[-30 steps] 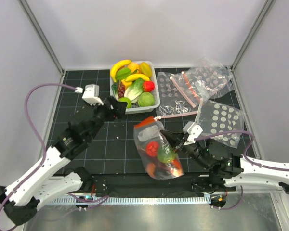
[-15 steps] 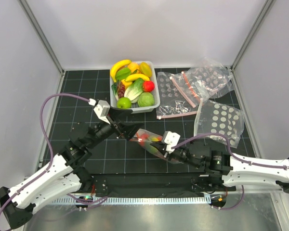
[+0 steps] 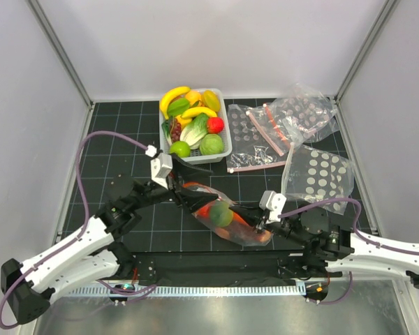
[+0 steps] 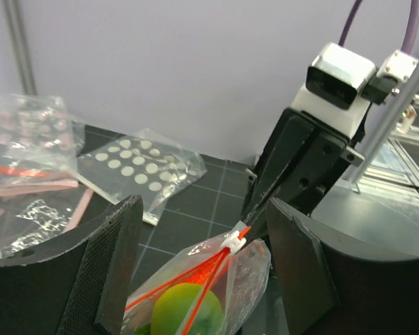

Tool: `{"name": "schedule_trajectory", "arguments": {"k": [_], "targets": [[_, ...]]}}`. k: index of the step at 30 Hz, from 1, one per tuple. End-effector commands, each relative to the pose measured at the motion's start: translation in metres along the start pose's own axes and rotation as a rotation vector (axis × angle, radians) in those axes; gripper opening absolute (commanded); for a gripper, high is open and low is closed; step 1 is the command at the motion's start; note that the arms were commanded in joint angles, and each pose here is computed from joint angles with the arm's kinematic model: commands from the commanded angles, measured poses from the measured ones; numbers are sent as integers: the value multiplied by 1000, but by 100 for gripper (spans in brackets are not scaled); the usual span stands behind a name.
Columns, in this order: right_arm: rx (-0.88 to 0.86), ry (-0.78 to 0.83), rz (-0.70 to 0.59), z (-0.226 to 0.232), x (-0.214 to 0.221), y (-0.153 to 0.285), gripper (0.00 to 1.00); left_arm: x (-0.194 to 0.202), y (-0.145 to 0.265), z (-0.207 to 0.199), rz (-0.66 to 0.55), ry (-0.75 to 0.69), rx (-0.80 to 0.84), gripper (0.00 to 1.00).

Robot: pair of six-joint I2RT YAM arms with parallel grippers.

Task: Place the food in the zip-top bag and seal the zipper
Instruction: Unzip the zipper food storage bag at the center of the board.

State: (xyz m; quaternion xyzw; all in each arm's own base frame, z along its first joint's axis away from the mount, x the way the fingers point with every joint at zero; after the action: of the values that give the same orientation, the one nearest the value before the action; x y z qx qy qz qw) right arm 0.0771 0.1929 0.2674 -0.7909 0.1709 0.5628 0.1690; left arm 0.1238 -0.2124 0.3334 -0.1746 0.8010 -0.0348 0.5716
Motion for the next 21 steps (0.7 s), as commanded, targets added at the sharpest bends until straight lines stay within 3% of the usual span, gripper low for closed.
{"name": "schedule_trajectory", "arguments": {"k": [1,21], "targets": [[7,-52,-122,-5,-23,1,1,-3,-12,-8,41,-16,127,73],[39,-116,-160,-8,-27,5,1,5,-21,-13,113,-15,200,53]]}}
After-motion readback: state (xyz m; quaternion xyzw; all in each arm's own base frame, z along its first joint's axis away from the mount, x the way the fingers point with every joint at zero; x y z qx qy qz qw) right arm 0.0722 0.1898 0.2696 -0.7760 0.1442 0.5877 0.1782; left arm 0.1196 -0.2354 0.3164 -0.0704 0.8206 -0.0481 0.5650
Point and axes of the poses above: each gripper's point midway between its finger pads, its own y axis back along the fingers, its own z axis along the line the jaws close on, x = y × z, the point moved 8 cm from there along y, back along the fingers, and after that the axes turned 11 degrees about y, right-handed, at the moved point
